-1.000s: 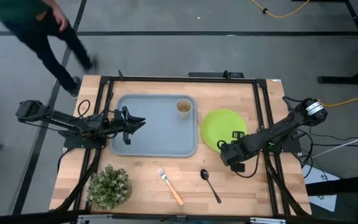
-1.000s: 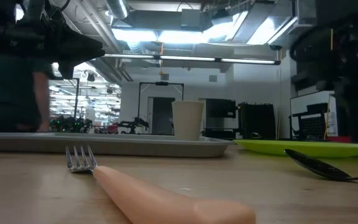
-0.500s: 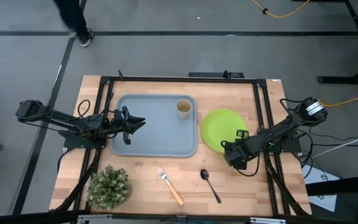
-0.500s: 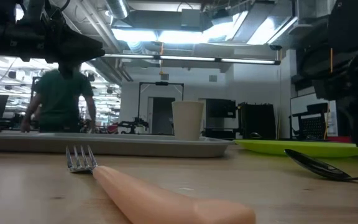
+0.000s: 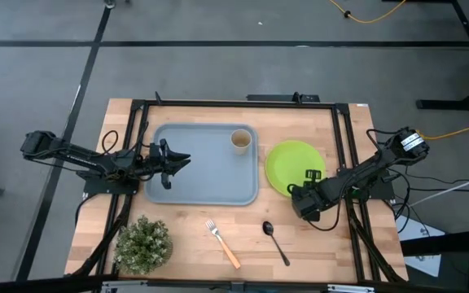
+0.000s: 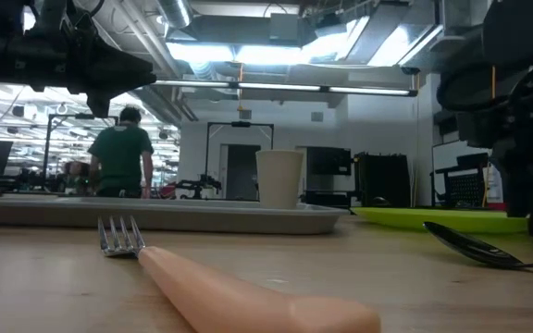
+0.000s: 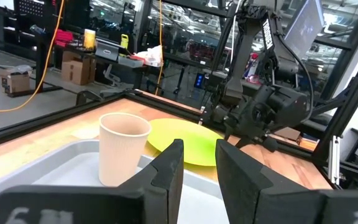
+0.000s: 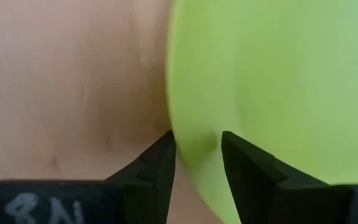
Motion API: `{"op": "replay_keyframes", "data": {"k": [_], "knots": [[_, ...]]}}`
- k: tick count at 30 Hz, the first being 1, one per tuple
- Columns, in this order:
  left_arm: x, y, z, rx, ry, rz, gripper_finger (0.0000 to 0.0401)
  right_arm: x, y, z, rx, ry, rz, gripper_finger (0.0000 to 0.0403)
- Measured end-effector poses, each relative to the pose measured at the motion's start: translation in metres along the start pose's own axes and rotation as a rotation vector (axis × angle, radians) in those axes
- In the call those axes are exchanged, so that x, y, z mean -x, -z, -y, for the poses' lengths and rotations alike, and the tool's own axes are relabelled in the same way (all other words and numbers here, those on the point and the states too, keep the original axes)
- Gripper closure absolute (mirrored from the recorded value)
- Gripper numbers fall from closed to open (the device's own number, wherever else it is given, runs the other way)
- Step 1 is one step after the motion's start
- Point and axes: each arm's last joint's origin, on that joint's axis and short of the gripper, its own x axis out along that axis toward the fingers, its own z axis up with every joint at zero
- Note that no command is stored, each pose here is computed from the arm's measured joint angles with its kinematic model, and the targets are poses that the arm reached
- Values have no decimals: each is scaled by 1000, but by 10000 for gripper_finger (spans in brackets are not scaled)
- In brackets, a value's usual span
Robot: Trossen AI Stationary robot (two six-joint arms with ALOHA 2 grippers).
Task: Pick and place plate/cup/fork/spoon on tray
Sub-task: Put the green plate on the gray tray to the bottom left of the brown cup
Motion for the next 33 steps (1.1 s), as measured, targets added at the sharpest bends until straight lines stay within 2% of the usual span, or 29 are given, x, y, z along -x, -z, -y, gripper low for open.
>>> {"op": "replay_keyframes", "data": {"k": [7, 18, 28, 30, 33], "knots": [[0, 0, 0, 0, 0, 0, 315, 0, -4, -2, 116, -11, 46, 267], [0, 0, 0, 0, 0, 0, 315, 0, -4, -3, 243, -37, 32, 267], [0, 0, 0, 0, 0, 0, 315, 0, -4, -1, 246, 12, 52, 268], [0, 0, 0, 0, 0, 0, 315, -1, -4, -2, 240, 15, 46, 278], [0, 0, 0, 0, 0, 0, 315, -4, -4, -3, 199, 24, 32, 313]]}}
